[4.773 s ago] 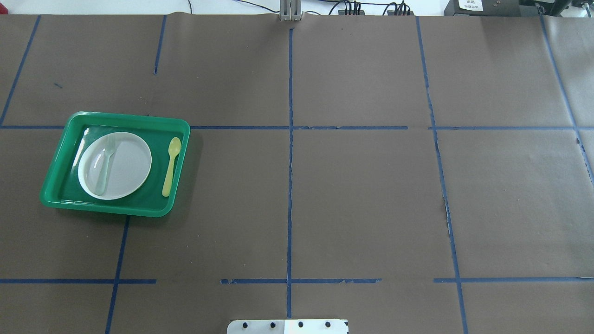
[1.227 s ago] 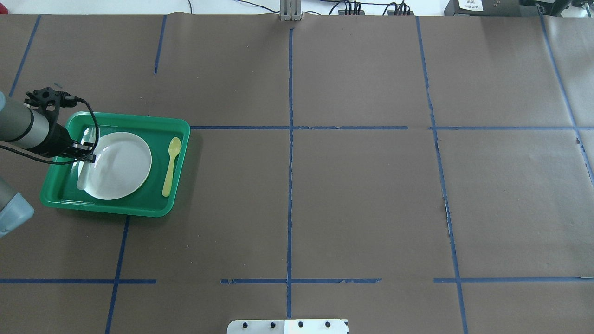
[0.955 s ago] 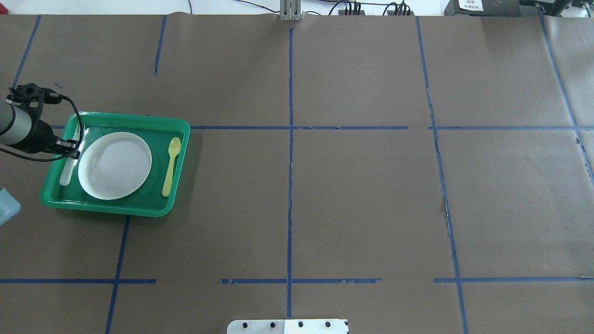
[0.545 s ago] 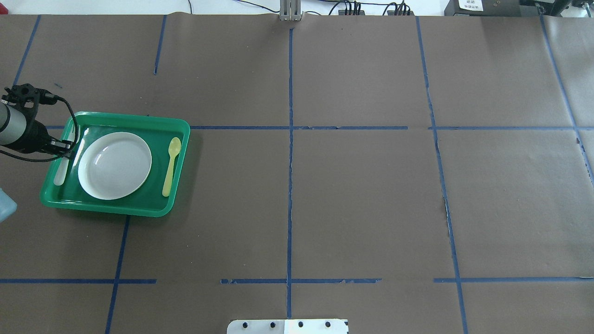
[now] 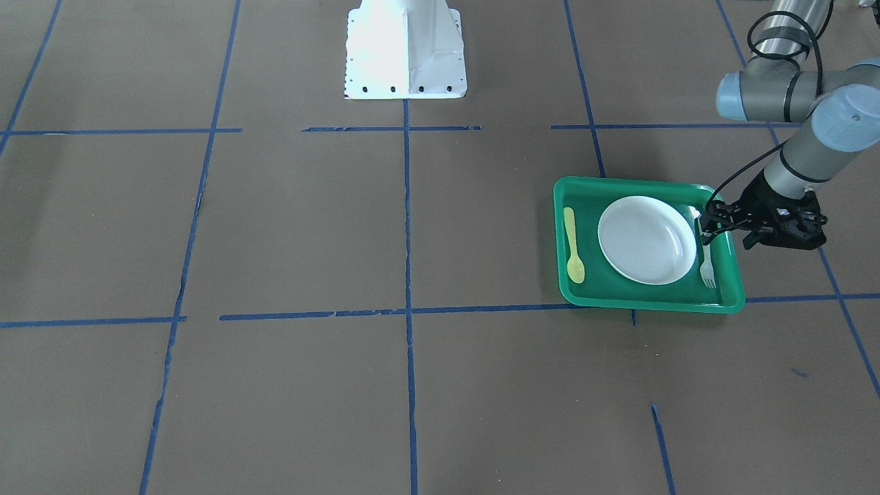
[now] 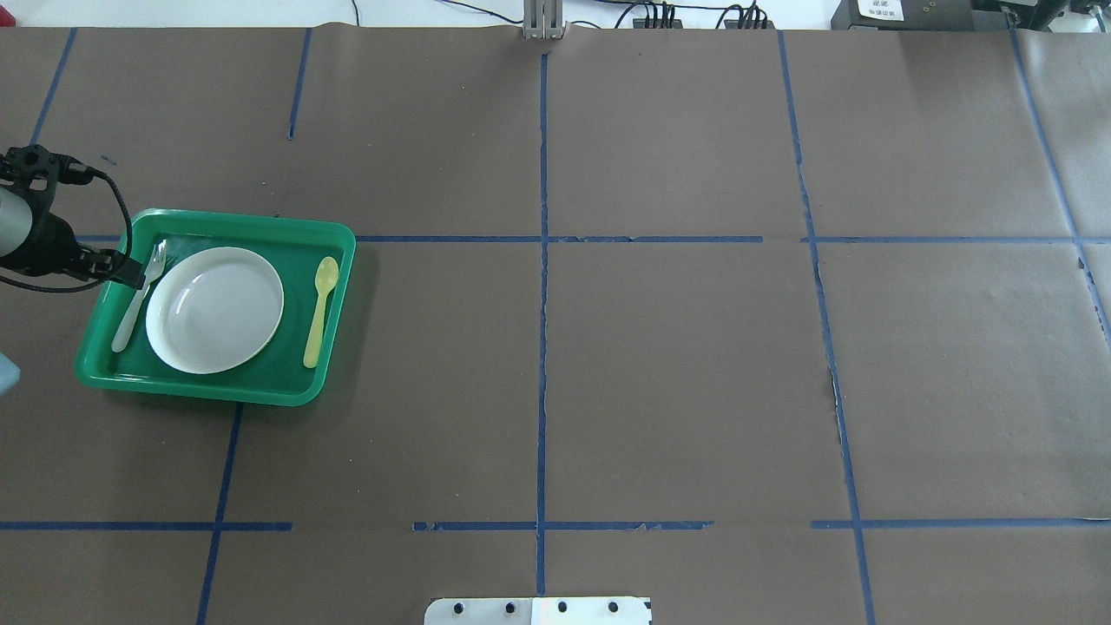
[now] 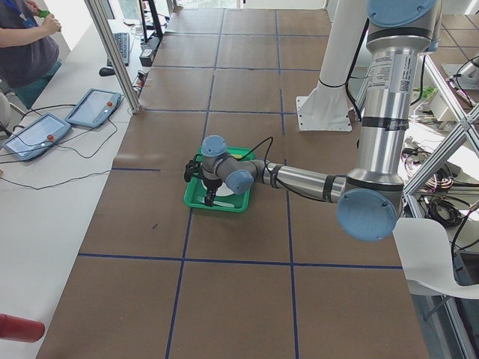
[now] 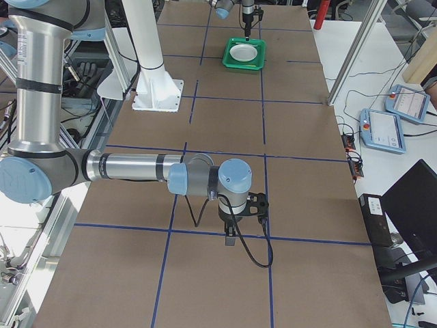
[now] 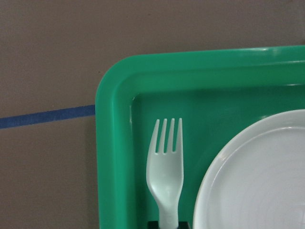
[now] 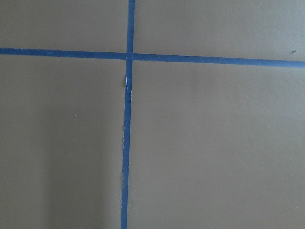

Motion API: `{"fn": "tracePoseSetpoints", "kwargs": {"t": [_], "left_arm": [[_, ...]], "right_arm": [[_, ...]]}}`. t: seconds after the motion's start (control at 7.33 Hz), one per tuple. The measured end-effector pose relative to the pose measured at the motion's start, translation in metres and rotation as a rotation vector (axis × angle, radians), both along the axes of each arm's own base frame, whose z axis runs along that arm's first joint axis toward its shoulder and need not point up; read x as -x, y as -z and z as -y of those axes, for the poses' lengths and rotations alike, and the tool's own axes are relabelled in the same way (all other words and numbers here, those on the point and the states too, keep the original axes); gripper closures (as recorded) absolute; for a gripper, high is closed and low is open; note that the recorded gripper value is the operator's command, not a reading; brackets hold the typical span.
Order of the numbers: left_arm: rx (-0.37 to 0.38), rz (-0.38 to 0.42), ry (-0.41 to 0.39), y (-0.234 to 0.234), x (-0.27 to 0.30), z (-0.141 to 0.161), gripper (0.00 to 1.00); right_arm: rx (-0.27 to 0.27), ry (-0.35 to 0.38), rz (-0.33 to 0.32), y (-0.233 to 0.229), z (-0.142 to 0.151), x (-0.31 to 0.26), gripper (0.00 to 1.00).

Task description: Place fork

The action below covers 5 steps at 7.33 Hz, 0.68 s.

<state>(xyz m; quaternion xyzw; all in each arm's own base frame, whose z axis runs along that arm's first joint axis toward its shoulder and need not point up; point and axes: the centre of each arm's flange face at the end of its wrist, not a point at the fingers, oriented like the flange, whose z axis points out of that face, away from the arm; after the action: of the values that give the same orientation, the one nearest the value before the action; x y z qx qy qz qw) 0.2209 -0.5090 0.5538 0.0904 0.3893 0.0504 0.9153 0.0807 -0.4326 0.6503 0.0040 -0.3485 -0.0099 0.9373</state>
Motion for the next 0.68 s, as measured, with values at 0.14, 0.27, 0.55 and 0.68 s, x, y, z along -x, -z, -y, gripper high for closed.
{"fn": "tracePoseSetpoints", "kwargs": {"t": [0.14,0.27,0.55,0.68], "left_arm": [[-0.032,-0.019,-0.008,0.003,0.031,0.01,0.0],[-0.088,-0.012,-0.026,0.003,0.068,0.019,0.0],[-0.171,0.069,-0.1,-0.006,0.143,0.029,0.0],[-0.173,0.112,-0.119,-0.016,0.191,0.029,0.0]], "right_arm": [[0.0,0.0,0.0,0.0,0.0,0.0,0.0],[0.0,0.0,0.0,0.0,0.0,0.0,0.0],[0.0,0.0,0.0,0.0,0.0,0.0,0.0],[0.0,0.0,0.0,0.0,0.0,0.0,0.0]]}}
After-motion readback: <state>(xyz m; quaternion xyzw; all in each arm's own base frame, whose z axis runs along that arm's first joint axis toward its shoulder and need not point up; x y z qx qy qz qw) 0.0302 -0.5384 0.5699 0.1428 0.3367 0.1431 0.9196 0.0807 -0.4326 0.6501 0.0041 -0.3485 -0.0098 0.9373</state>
